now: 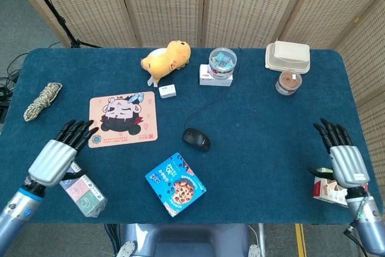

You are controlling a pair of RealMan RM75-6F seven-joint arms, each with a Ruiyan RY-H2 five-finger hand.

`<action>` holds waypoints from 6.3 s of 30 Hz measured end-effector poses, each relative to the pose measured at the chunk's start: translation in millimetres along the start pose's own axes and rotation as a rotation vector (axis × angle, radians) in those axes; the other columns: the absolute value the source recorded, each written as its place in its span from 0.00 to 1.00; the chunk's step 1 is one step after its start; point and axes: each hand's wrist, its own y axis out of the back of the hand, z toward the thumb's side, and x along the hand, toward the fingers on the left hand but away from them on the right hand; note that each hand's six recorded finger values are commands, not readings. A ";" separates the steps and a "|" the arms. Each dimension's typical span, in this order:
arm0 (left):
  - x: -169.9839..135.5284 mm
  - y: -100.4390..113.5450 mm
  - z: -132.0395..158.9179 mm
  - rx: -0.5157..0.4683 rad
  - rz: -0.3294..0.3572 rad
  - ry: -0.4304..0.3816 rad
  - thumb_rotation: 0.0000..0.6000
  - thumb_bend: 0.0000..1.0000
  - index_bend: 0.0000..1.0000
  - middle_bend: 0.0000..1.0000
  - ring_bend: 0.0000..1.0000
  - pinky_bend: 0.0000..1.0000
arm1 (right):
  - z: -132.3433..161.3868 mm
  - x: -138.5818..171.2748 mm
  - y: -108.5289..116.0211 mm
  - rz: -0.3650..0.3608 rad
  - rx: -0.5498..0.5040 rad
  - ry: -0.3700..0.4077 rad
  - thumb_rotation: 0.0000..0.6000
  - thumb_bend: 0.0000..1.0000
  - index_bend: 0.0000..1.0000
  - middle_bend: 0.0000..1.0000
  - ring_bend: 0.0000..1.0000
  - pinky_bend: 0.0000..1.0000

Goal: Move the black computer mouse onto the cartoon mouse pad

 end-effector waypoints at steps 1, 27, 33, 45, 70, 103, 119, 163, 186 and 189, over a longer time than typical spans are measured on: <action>9.9 -0.6 6.0 0.012 -0.006 -0.021 1.00 0.00 0.00 0.00 0.00 0.00 | -7.9 7.2 1.0 -0.002 -0.008 -0.015 1.00 0.00 0.00 0.00 0.00 0.00; 218.7 -58.4 136.0 0.197 -0.133 -0.245 1.00 0.08 0.00 0.00 0.00 0.00 | -50.4 36.4 30.4 -0.063 0.005 -0.095 1.00 0.00 0.00 0.00 0.00 0.00; 237.5 -66.9 154.1 0.191 -0.153 -0.250 1.00 0.08 0.00 0.00 0.00 0.00 | -49.5 36.2 29.4 -0.060 0.011 -0.096 1.00 0.00 0.00 0.00 0.00 0.00; 247.1 -87.6 184.9 0.177 -0.204 -0.276 1.00 0.09 0.00 0.00 0.00 0.02 | -52.1 35.1 28.7 -0.053 -0.001 -0.107 1.00 0.00 0.00 0.00 0.00 0.00; 265.1 -112.9 226.8 0.227 -0.220 -0.277 1.00 0.34 0.29 0.16 0.19 0.32 | -50.0 35.4 32.2 -0.050 -0.038 -0.090 1.00 0.00 0.00 0.00 0.00 0.00; 232.4 -62.9 95.6 0.292 -0.082 -0.194 1.00 0.38 0.42 0.31 0.32 0.41 | -38.5 38.7 27.2 -0.024 -0.044 -0.058 1.00 0.00 0.00 0.00 0.00 0.00; 184.9 -59.2 -43.2 0.377 -0.024 -0.220 1.00 0.35 0.44 0.33 0.34 0.41 | -32.6 37.0 9.8 -0.001 0.036 -0.069 1.00 0.00 0.00 0.00 0.00 0.00; 181.9 -85.7 -51.3 0.686 -0.130 -0.395 1.00 0.27 0.40 0.29 0.27 0.41 | -31.8 35.9 3.0 0.012 -0.053 -0.106 1.00 0.00 0.00 0.00 0.00 0.00; 130.7 -10.1 -94.4 0.192 0.185 -0.231 0.81 0.19 0.00 0.00 0.00 0.20 | -24.0 40.0 4.2 0.028 -0.074 -0.071 1.00 0.00 0.00 0.00 0.00 0.00; 112.5 -18.4 -106.6 0.070 0.202 -0.165 0.81 0.18 0.00 0.00 0.00 0.08 | -20.2 42.3 5.1 0.026 -0.050 -0.059 1.00 0.00 0.00 0.00 0.00 0.00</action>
